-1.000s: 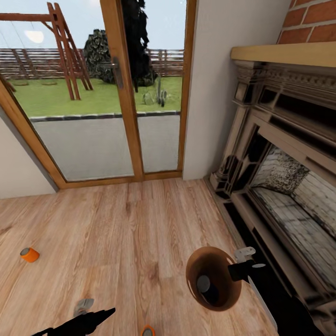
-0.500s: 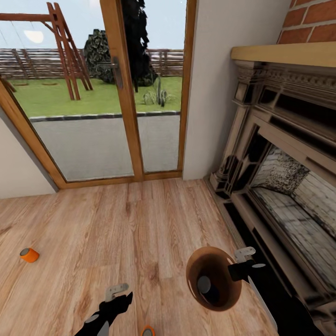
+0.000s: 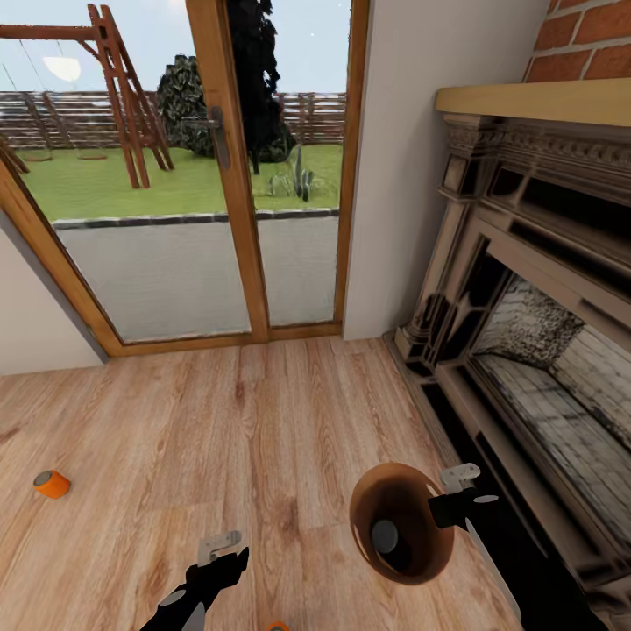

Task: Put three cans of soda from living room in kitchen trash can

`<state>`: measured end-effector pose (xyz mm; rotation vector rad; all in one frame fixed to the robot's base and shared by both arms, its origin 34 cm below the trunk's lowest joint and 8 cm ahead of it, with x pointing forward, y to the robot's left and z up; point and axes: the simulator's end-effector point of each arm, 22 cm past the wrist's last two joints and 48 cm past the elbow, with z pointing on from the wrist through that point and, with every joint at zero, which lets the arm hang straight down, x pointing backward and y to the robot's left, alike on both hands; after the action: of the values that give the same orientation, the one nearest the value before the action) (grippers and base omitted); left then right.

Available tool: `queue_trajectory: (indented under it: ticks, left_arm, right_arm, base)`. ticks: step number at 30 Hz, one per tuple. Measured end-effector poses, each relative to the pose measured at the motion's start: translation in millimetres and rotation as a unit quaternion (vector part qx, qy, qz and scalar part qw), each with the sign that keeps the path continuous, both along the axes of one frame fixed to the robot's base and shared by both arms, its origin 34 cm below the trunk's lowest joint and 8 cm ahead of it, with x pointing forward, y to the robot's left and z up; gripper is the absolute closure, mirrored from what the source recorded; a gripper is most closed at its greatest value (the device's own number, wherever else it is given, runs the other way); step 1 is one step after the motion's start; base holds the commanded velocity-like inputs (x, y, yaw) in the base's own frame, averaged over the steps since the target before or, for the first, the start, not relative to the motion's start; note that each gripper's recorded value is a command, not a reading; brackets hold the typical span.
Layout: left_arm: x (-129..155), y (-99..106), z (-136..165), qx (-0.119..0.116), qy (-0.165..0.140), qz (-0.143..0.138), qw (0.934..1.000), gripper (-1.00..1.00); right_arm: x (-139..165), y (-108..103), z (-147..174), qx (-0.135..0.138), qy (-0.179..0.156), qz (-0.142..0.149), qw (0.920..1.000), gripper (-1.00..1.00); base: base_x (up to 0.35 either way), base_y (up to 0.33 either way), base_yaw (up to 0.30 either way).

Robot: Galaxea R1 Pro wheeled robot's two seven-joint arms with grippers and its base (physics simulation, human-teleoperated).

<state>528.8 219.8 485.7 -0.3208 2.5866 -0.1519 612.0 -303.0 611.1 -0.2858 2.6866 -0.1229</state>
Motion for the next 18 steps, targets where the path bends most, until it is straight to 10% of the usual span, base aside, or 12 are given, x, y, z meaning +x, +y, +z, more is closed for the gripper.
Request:
queue_trajectory:
  ticks: [18]
  left_arm:
    - [0.9, -1.0, -11.0, -0.001, -0.002, -0.001, 1.0, -1.0]
  right_arm:
    - [-0.5, 0.4, -11.8, 0.001, 0.0, 0.0, 1.0, 1.0]
  base:
    - [0.003, 0.0, 0.0]
